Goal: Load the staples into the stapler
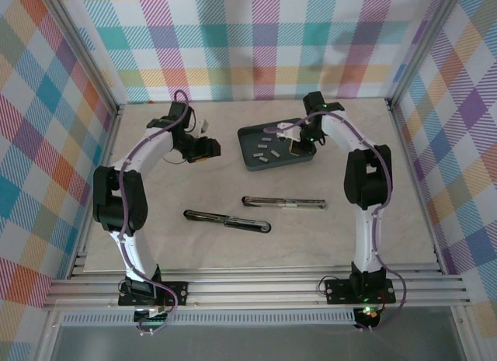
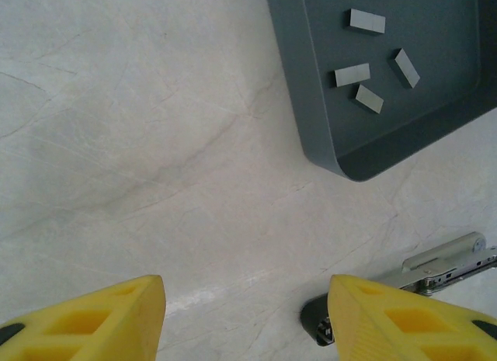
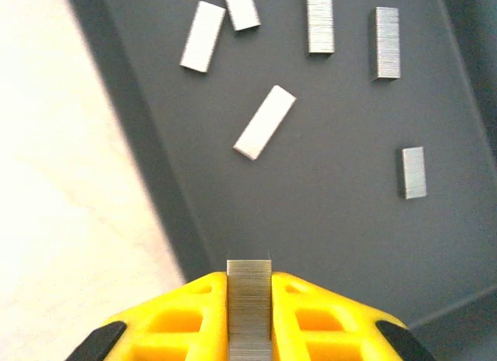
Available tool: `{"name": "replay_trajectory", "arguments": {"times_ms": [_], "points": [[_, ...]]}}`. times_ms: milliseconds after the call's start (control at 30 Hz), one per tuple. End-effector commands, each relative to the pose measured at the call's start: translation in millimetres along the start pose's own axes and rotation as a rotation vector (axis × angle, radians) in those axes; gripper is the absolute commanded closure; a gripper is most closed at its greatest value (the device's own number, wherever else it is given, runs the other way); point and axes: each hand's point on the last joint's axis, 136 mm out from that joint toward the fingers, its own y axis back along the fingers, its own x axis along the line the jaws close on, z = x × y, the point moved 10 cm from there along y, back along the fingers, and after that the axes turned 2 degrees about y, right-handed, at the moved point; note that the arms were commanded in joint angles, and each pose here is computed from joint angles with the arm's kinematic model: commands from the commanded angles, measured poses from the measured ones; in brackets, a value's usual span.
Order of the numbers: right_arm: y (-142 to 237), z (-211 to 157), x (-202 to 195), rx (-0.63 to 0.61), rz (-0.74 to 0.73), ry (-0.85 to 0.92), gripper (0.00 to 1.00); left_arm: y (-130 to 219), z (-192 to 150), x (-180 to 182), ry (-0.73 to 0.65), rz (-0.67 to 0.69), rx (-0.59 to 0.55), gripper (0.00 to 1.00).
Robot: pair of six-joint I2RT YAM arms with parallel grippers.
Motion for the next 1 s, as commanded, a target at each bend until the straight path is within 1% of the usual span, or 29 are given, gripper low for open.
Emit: {"name": "replay_trajectory", "arguments": {"times_ms": [0, 133, 267, 400, 533, 633, 767, 833, 967], "points": [[30.7, 11.8, 17.1, -0.066, -0.026, -0.008, 0.83, 3.5, -5.6, -12.9, -0.027, -0.034, -0.001, 0.42], [42.1, 16.5, 53.5, -0.084, -0.004, -0.03, 0.83, 7.1, -21.0, -21.7, -0.051, -0.053, 0.005, 0.42], [44.2, 19.7, 95.3, -0.069, 0.055, -0.049, 0.83, 13.9, -38.3, -26.0, -0.057, -0.065, -0.014, 0.42], [43.3, 19.4, 137.3, -0.054, 0.119, -0.055, 0.83, 23.0, -56.7, -29.1, -0.086, -0.075, -0.043, 0.42], [33.4, 13.0, 172.0, -0.05, 0.134, -0.038, 0.83, 30.3, -73.1, -27.7, -0.141, -0.056, -0.062, 0.42], [26.6, 10.4, 189.5, -0.057, 0.152, -0.042, 0.83, 33.0, -82.3, -25.5, -0.154, -0.048, -0.085, 0.42], [11.8, 7.8, 207.9, -0.016, 0.177, -0.024, 0.83, 32.3, -93.3, -26.2, -0.146, -0.071, -0.119, 0.41], [5.4, 7.9, 213.7, 0.004, 0.197, -0.03, 0.83, 28.6, -98.6, -27.8, -0.14, -0.097, -0.119, 0.42], [-5.7, 7.9, 223.7, 0.034, 0.24, -0.047, 0.83, 15.8, -116.5, -31.9, -0.16, -0.137, -0.081, 0.41]]}}
